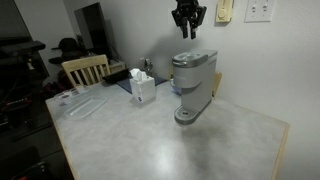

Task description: Press the top of the coffee maker

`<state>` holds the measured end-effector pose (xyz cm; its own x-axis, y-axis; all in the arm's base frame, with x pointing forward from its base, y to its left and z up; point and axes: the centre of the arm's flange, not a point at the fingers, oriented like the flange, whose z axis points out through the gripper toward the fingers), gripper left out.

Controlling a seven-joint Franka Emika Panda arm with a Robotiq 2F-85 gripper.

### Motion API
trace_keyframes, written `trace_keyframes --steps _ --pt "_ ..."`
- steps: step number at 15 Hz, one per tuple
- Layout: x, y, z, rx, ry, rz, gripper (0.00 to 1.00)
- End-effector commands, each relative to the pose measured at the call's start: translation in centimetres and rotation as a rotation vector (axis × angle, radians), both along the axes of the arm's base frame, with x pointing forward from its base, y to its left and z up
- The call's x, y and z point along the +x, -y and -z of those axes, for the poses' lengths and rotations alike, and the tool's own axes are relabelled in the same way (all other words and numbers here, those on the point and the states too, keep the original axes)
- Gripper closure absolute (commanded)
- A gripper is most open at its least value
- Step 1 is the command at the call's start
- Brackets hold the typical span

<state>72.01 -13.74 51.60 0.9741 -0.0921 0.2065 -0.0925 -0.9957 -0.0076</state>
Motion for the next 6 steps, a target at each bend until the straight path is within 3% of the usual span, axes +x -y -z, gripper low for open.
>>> trace_keyframes --steps 1,6 --pt "0.04 0.0 0.02 0.0 0.0 0.0 0.59" --pt "0.32 0.04 0.38 -0.001 -0.001 0.0 0.59"
